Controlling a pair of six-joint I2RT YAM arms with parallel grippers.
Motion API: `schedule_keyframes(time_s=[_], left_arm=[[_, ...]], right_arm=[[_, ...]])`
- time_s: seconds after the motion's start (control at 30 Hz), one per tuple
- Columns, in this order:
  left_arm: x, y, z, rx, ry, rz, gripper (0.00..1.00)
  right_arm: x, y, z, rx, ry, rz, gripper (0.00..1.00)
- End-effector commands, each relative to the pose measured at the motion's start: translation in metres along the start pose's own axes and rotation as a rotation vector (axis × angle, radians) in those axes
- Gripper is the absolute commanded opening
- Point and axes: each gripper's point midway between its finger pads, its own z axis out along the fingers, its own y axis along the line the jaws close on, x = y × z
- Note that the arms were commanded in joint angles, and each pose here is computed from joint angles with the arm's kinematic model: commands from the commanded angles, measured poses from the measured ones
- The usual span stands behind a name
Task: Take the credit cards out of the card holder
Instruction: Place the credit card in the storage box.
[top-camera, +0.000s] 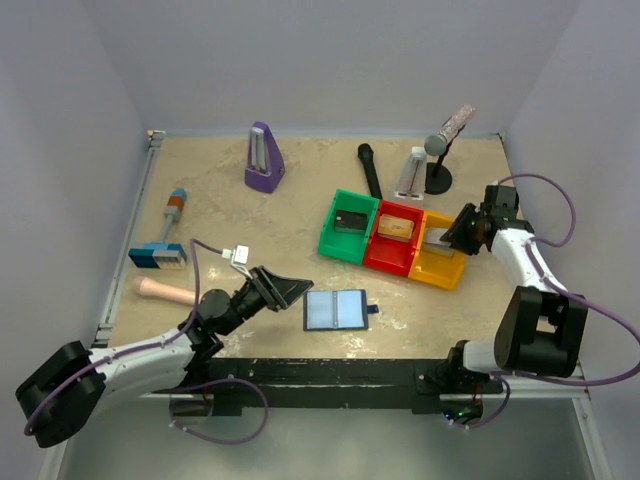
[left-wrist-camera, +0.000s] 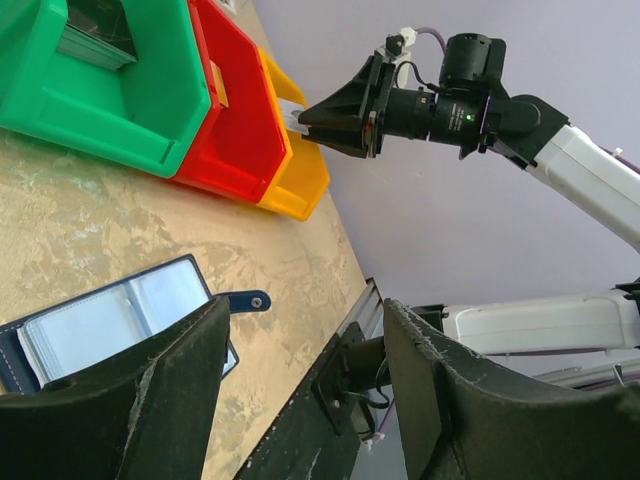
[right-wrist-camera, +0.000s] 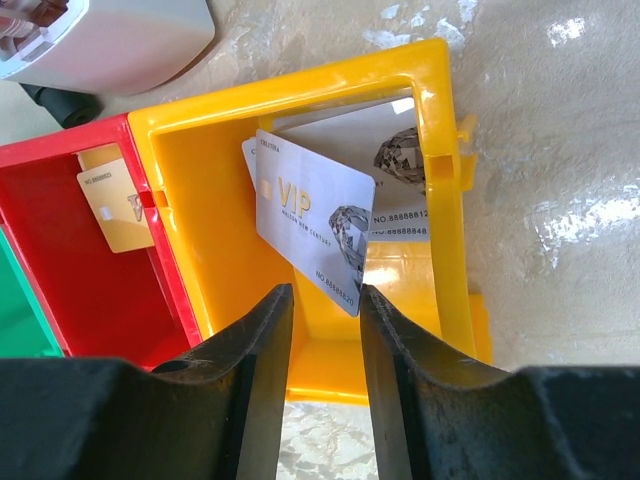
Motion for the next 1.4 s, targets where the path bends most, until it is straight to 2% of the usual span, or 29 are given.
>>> schedule_keyframes(time_s=[0.0, 0.77, 0.9, 1.07, 1.13, 1.37], left_arm=[[0.0, -0.005, -0.002, 0.037, 0.0, 0.015, 0.67], [0.004, -0.005, 0.001, 0.039, 0.022, 0.005, 0.67], [0.004, -0.007, 0.004, 0.042, 0.027, 0.002, 0.67], [0.009, -0.008, 0.006, 0.053, 0.048, -0.015, 0.66], [0.011, -0.006, 0.006, 0.049, 0.054, -0.023, 0.66], [0.009, -0.01, 0.01, 0.051, 0.059, -0.03, 0.65]], right_arm=[[-0.014, 0.0, -0.004, 0.018, -0.036, 0.008, 0.38], [-0.025, 0.0, -0.015, 0.051, -0.077, -0.022, 0.45], [-0.014, 0.004, -0.016, 0.072, -0.085, -0.076, 0.37], [0.006, -0.002, -0.007, 0.17, -0.014, -0.148, 0.06], [0.01, -0.004, -0.006, 0.194, 0.004, -0.157, 0.0], [0.034, -0.017, 0.001, 0.284, 0.139, -0.121, 0.0]])
